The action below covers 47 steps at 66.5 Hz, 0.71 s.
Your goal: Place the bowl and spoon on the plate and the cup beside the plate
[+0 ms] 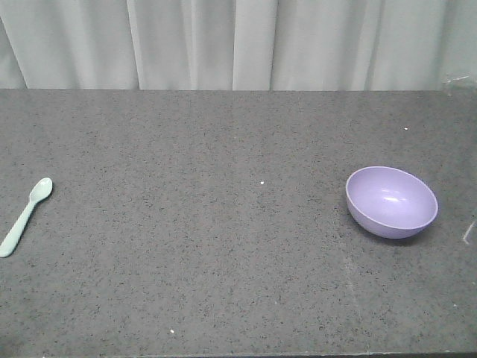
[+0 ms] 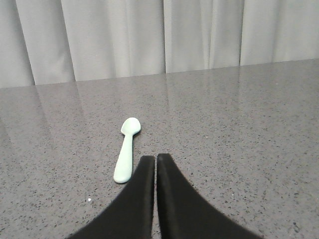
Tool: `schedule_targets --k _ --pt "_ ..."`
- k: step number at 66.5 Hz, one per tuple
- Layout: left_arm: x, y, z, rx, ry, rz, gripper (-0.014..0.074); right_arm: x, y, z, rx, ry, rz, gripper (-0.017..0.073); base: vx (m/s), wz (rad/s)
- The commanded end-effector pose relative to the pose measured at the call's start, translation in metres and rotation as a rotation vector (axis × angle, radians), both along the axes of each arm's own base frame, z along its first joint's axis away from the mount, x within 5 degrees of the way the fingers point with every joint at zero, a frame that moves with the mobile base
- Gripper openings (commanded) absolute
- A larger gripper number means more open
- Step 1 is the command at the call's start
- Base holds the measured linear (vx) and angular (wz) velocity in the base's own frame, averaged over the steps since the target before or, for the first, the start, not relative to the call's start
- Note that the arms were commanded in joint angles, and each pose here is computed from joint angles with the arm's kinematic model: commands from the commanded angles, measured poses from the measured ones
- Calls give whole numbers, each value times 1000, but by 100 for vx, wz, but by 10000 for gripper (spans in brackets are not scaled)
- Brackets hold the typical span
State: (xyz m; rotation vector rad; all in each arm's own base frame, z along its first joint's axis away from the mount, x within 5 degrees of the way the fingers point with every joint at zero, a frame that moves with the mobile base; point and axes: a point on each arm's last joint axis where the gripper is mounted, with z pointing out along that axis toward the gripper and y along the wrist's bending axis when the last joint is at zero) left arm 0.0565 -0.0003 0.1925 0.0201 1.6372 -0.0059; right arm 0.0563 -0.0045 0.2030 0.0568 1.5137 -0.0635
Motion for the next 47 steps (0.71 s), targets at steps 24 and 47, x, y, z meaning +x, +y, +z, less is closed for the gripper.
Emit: schedule_targets --k 24,47 --pt "0 -1 9 -11 -74 -11 -6 -1 1 6 -20 -79 10 -6 0 0" --pt "0 -1 9 -11 -74 -11 -6 -1 1 6 -20 -79 10 -6 0 0"
